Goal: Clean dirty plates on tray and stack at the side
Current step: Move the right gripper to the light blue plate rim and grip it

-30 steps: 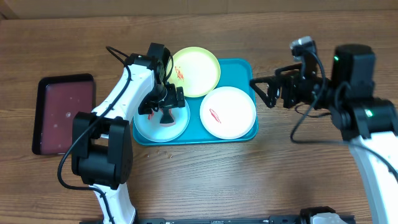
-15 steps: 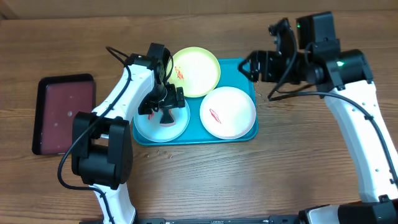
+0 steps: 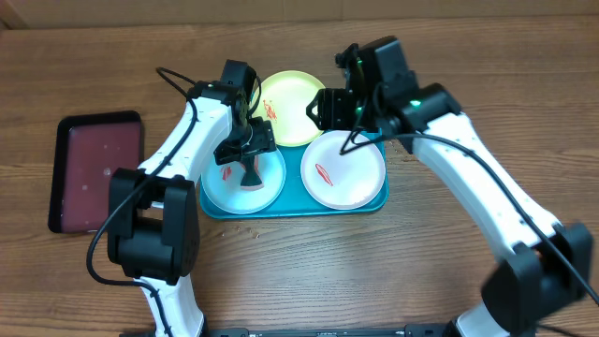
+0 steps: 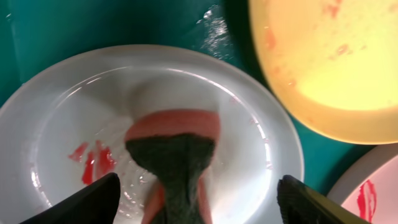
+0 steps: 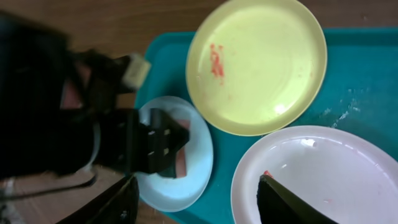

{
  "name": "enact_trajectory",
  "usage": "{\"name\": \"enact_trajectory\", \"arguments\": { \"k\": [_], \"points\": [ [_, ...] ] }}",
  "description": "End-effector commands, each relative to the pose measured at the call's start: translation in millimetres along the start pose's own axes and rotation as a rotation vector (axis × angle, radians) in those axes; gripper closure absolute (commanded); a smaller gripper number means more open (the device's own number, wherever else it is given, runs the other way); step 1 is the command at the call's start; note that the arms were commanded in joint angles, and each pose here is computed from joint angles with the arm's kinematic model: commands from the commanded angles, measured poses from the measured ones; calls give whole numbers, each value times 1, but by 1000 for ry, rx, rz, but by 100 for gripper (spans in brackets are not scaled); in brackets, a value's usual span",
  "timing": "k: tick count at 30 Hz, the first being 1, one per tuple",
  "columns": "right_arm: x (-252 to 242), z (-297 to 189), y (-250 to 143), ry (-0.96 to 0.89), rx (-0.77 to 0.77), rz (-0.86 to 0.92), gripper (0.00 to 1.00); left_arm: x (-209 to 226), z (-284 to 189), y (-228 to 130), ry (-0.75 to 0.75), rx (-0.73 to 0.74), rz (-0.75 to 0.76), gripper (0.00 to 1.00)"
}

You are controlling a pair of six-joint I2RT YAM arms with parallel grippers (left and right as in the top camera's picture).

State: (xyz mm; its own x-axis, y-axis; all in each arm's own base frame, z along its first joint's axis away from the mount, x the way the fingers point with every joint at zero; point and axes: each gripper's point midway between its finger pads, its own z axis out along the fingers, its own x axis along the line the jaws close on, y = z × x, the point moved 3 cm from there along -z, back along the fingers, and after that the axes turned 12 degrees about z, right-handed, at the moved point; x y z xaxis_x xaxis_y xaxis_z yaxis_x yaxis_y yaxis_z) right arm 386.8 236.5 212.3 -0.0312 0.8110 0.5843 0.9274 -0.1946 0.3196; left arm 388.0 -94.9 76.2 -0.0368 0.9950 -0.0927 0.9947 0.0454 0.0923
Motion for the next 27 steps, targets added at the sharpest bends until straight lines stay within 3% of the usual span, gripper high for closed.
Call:
{"name": "enact_trajectory", "arguments": {
  "k": [1, 7, 18, 27],
  "points": [
    [-16, 27, -4, -43, 39, 62, 43, 21, 0, -1, -16, 34, -83, 20],
    [-26, 59, -14, -67, 91, 64, 56, 24, -9, -6, -257, 90, -24, 25],
    [-9, 131, -64, -81, 179, -47, 55, 37, -8, -18, -205, 136, 33, 40],
    [-11, 141, -67, -148, 130, -129, 57, 43, -8, -23, -164, 158, 31, 40]
  ]
}}
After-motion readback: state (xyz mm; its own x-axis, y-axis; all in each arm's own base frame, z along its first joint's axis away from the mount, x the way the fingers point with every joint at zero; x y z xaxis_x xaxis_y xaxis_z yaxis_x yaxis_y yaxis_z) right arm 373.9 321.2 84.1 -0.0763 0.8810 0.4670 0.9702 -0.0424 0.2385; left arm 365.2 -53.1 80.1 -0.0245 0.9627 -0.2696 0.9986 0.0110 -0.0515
